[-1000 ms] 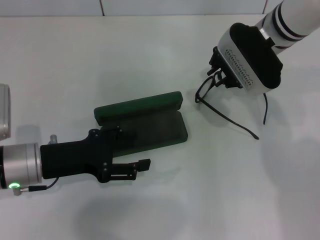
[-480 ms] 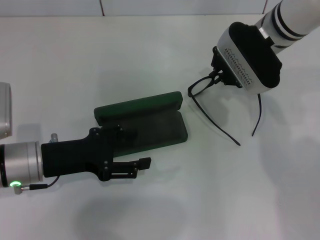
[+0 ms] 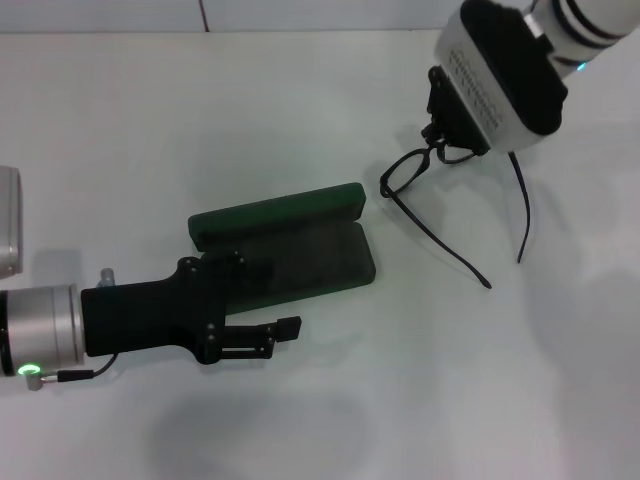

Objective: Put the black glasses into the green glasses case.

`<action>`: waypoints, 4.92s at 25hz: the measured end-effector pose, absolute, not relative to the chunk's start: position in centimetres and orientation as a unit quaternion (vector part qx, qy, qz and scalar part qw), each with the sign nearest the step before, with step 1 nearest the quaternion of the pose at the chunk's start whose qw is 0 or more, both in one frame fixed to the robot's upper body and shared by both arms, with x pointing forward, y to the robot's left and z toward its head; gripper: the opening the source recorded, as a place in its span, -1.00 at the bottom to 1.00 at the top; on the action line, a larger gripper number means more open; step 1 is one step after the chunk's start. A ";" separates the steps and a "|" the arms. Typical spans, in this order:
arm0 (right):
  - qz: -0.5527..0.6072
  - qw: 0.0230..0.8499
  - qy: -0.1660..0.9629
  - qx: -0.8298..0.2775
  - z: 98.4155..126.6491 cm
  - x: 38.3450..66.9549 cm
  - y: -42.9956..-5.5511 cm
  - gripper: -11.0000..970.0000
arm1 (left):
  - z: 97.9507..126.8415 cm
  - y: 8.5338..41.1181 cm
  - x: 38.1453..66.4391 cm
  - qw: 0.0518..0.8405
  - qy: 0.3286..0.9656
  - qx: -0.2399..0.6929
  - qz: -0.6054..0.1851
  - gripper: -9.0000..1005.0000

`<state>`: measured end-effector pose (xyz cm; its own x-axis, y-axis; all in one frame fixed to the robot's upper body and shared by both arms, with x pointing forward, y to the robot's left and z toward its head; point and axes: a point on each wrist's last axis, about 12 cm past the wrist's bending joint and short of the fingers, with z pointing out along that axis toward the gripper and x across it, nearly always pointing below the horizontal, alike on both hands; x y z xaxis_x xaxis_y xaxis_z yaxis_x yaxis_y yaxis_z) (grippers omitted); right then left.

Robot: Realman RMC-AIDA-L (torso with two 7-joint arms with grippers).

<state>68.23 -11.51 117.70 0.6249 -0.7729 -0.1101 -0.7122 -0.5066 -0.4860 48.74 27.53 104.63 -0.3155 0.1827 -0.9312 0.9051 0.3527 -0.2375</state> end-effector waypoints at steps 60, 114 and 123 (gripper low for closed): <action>-0.063 0.212 0.470 -0.854 116.2 68.0 -10.5 0.48 | 103.9 26.6 48.1 0.421 0.695 0.391 -0.433 0.72; 0.020 0.210 0.548 -0.810 120.7 68.7 -12.9 -0.90 | 104.3 26.1 48.9 0.422 0.689 0.398 -0.435 0.72; 0.058 0.207 0.606 -0.766 121.7 68.6 -14.4 -0.90 | 104.6 26.0 49.2 0.424 0.685 0.398 -0.438 0.72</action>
<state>68.57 -14.41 121.68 0.2576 -0.9045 -0.3398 -0.9526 -0.1789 -0.2461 49.20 25.99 104.61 -0.3227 0.1733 -0.9305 0.9175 0.2989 -0.2625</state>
